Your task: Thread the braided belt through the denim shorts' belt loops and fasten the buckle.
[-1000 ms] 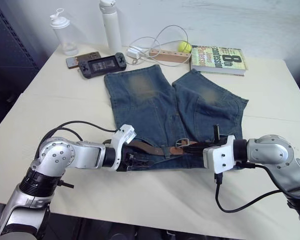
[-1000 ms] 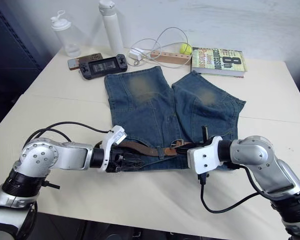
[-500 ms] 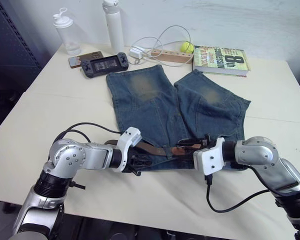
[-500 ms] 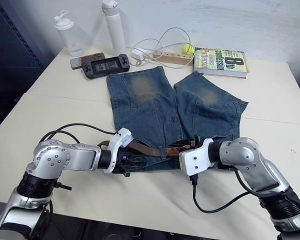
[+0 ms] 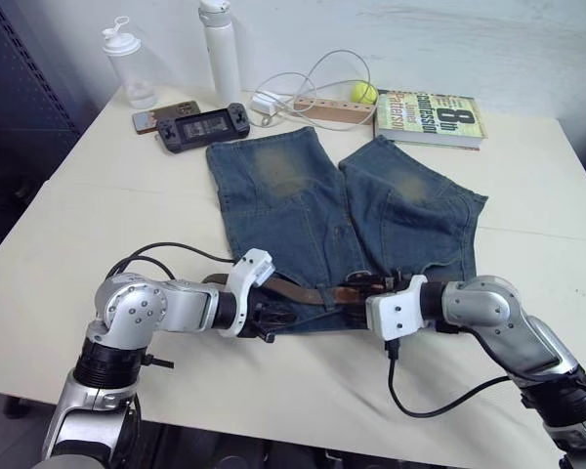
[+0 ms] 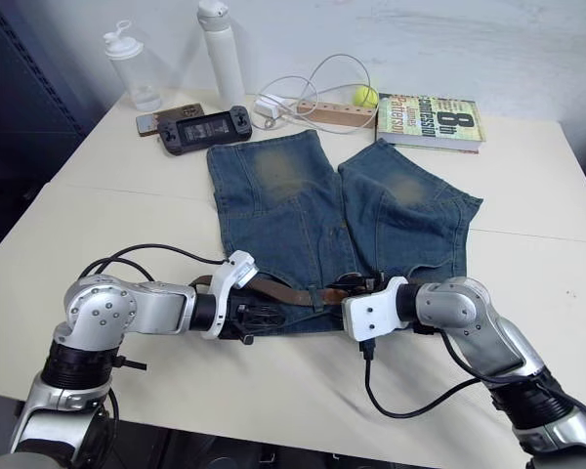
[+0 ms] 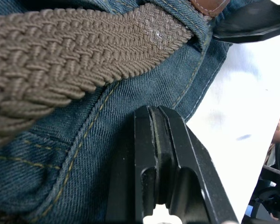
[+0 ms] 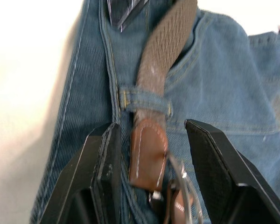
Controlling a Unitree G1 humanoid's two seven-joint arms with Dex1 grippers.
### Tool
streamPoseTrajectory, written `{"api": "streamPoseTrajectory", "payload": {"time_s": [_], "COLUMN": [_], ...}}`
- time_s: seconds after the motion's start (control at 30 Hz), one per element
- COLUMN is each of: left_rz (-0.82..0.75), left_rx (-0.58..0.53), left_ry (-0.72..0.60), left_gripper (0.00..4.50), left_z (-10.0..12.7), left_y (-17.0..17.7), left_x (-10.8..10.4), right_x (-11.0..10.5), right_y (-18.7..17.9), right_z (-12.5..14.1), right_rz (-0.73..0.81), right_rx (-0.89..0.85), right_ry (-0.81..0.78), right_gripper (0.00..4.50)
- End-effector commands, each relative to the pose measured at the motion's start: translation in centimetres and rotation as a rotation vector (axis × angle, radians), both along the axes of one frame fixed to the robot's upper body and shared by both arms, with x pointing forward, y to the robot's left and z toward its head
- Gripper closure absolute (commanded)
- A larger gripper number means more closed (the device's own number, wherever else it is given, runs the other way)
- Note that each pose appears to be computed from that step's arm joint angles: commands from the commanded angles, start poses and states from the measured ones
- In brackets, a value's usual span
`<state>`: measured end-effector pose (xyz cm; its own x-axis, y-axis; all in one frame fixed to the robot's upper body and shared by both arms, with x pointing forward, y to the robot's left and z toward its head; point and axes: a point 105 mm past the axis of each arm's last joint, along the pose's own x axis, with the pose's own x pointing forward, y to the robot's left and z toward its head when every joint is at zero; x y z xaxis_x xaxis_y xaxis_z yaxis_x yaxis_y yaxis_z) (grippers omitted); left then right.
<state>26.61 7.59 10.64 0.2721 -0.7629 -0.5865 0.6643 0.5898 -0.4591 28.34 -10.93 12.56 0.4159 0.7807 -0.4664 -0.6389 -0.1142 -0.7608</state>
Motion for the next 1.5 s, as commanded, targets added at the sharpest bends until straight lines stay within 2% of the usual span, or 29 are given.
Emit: {"api": "streamPoseTrajectory", "payload": {"time_s": [0.03, 0.07, 0.13, 0.2, 0.23, 0.3, 0.57, 0.83, 0.93, 1.07, 1.23, 1.5], "left_rz": [-0.016, -0.014, -0.009, -0.005, -0.004, -0.004, 0.004, 0.0, -0.009, -0.021, -0.021, -0.023], "left_rx": [0.027, 0.031, 0.035, 0.037, 0.037, 0.037, 0.044, 0.039, 0.035, 0.035, 0.036, 0.045], "left_ry": [0.018, 0.023, 0.029, 0.03, 0.03, 0.03, 0.037, 0.043, 0.043, 0.044, 0.048, 0.065], "left_gripper": [4.5, 4.5, 4.5, 4.5, 4.5, 4.5, 4.5, 4.5, 4.5, 4.5, 4.5, 4.5], "left_z": [-0.6, -0.7, -0.8, -0.9, -0.9, -0.9, -1.2, -1.5, -1.4, -1.5, -1.8, -2.6], "left_y": [0.2, 0.2, 0.4, 0.4, 0.4, 0.4, 0.8, 0.4, 0.0, -0.3, -0.3, -0.2], "left_x": [-0.8, -0.9, -1.0, -1.0, -1.0, -0.9, -0.9, -0.9, -0.7, -0.7, -0.8, -1.3], "right_x": [0.4, 0.5, 0.4, 0.4, 0.4, 0.5, 0.6, -1.4, -1.1, 0.6, 1.6, 3.5], "right_y": [0.1, 0.0, -0.2, -0.6, -0.7, -0.7, 0.0, 1.8, 2.3, 1.7, 0.2, -4.7], "right_z": [0.9, 1.0, 1.2, 0.7, 0.6, 0.2, 0.6, 3.1, 3.5, 4.1, 4.2, 6.5], "right_rz": [-0.035, -0.052, -0.065, -0.077, -0.081, -0.066, -0.014, 0.261, 0.318, 0.327, 0.318, 0.17], "right_rx": [0.076, 0.105, 0.13, 0.107, 0.097, 0.06, 0.046, -0.05, -0.079, -0.149, -0.184, -0.163], "right_ry": [-0.032, -0.016, 0.008, 0.015, 0.017, -0.017, -0.122, -0.421, -0.52, -0.602, -0.593, -0.539], "right_gripper": [2.15, 2.15, 2.66, 3.36, 3.86, 4.4, 4.4, 4.4, 4.4, 4.4, 4.4, 4.4]}}
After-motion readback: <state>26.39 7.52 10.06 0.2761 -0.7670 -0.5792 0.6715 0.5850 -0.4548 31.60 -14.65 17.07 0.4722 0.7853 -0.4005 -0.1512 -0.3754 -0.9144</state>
